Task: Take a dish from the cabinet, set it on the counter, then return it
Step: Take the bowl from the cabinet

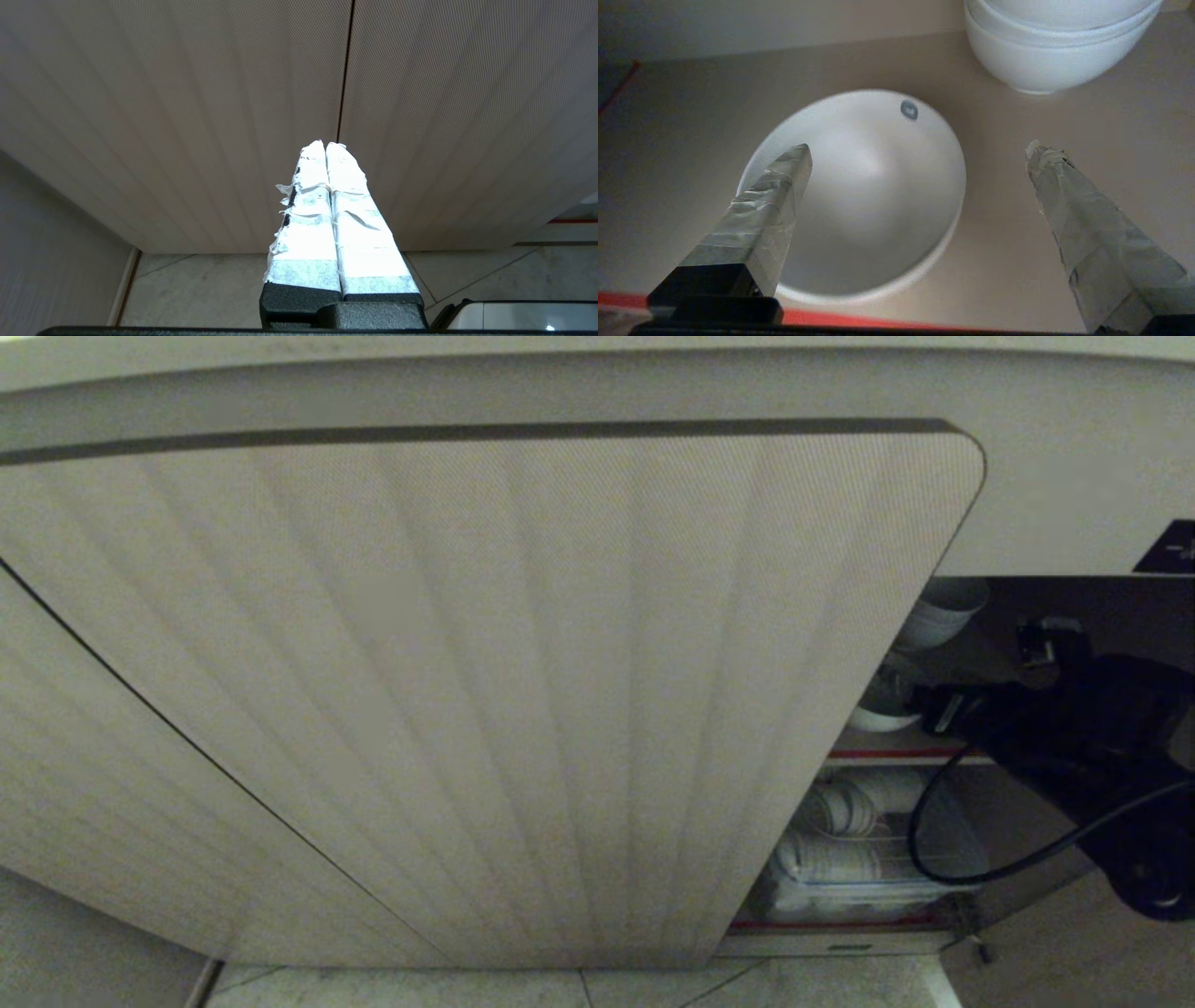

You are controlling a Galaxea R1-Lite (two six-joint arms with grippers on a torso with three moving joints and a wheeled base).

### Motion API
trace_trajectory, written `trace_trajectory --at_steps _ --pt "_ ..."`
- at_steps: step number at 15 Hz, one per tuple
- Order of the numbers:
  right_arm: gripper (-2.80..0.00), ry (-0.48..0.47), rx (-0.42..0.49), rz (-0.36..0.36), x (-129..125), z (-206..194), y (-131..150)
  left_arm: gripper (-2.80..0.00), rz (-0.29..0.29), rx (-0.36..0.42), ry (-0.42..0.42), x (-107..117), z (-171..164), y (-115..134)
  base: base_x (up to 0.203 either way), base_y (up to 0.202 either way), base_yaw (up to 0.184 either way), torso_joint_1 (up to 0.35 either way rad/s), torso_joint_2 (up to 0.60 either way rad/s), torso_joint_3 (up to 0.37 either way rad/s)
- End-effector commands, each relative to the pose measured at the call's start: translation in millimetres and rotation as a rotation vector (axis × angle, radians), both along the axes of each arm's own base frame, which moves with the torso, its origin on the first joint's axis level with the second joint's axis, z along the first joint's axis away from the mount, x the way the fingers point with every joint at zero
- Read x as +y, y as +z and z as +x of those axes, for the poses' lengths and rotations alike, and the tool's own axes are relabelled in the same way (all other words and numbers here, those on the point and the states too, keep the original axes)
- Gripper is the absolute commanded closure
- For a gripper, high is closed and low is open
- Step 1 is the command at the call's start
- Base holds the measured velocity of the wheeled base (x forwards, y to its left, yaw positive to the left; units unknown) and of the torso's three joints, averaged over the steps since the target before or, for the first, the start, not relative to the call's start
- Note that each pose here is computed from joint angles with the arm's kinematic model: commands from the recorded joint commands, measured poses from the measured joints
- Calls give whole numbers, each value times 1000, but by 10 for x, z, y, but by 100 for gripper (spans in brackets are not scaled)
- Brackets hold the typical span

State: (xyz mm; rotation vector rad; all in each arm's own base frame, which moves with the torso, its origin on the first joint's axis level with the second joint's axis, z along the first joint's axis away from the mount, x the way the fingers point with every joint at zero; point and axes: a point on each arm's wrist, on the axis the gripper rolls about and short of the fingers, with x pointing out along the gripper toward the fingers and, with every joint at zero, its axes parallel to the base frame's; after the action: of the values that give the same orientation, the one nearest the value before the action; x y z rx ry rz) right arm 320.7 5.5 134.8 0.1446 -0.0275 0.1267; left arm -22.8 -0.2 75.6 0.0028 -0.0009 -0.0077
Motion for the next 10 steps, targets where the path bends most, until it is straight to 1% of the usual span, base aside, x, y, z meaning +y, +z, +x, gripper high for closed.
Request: trace_trajectory --at_steps 1,6,10 --pt "-280 2 1 5 2 59 -17 0 0 -1 0 0 0 0 0 0 0 0 0 0" --pt "-280 4 -8 46 3 142 1 0 0 -1 0 0 0 0 0 0 0 0 0 0" --pt "-280 4 -6 52 -2 234 57 0 0 -1 0 0 0 0 0 0 0 0 0 0"
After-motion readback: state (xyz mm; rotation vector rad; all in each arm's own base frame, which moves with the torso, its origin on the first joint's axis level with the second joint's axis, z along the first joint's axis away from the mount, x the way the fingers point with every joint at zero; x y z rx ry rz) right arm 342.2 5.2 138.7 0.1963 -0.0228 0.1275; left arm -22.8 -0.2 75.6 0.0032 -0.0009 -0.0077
